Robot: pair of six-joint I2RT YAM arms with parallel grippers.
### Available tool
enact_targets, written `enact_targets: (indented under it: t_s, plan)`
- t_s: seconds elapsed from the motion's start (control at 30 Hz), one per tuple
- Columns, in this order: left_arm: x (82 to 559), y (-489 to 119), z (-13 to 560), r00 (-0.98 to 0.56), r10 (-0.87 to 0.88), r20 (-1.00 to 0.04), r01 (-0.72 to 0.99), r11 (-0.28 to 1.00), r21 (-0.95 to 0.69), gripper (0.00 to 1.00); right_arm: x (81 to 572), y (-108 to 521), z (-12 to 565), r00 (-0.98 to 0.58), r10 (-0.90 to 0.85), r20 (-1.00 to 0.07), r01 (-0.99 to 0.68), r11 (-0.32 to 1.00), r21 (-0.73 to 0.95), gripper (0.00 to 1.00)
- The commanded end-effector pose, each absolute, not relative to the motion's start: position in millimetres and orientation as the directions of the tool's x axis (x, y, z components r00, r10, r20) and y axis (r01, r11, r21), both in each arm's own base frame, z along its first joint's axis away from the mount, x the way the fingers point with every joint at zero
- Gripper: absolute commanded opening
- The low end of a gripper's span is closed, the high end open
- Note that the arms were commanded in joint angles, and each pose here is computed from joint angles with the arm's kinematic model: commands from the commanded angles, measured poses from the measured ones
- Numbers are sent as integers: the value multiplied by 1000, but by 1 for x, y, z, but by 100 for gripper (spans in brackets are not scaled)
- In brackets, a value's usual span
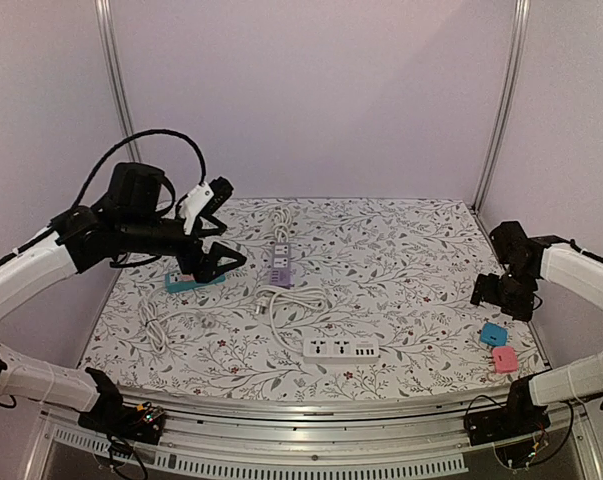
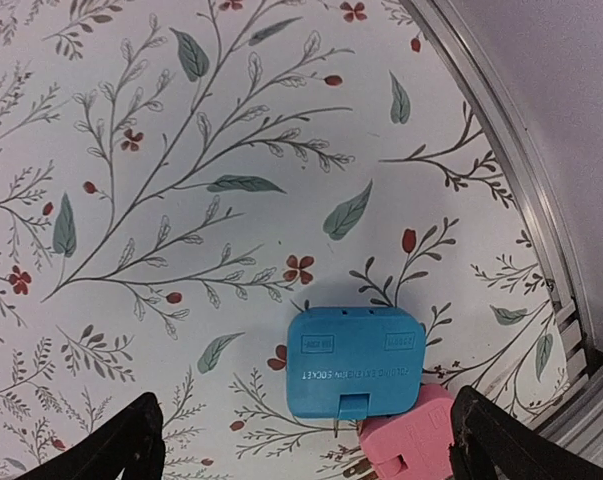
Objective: Insert the plug
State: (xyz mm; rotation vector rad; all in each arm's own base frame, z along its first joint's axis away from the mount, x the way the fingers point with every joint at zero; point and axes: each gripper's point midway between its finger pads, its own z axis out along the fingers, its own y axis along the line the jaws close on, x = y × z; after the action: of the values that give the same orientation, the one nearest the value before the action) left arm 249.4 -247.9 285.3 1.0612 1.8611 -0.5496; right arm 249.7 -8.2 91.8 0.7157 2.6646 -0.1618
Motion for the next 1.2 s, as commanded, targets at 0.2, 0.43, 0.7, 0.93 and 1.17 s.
enact_targets:
  t_s: [0.2, 0.43, 0.7, 0.93, 1.17]
  plan:
    - [262, -312, 208, -383, 254, -888, 842, 491, -223, 94, 225, -28, 25, -821, 552, -148, 571, 804, -166, 99]
    - [242, -328, 201, -162, 124, -979, 891, 445, -91, 97, 226, -25, 17, -839, 529, -127, 543, 828, -139, 95]
    - [235, -322, 180, -206, 141, -968, 876, 467, -118, 97, 234, -10, 8, -872, 481, -92, 487, 872, -59, 73]
    - [231, -319, 176, -203, 146, -968, 875, 471, -112, 97, 233, 0, 4, -890, 451, -71, 453, 892, -11, 58]
    - [226, -320, 175, -197, 155, -968, 877, 470, -103, 97, 249, 31, 24, -931, 334, -149, 332, 943, 34, 40]
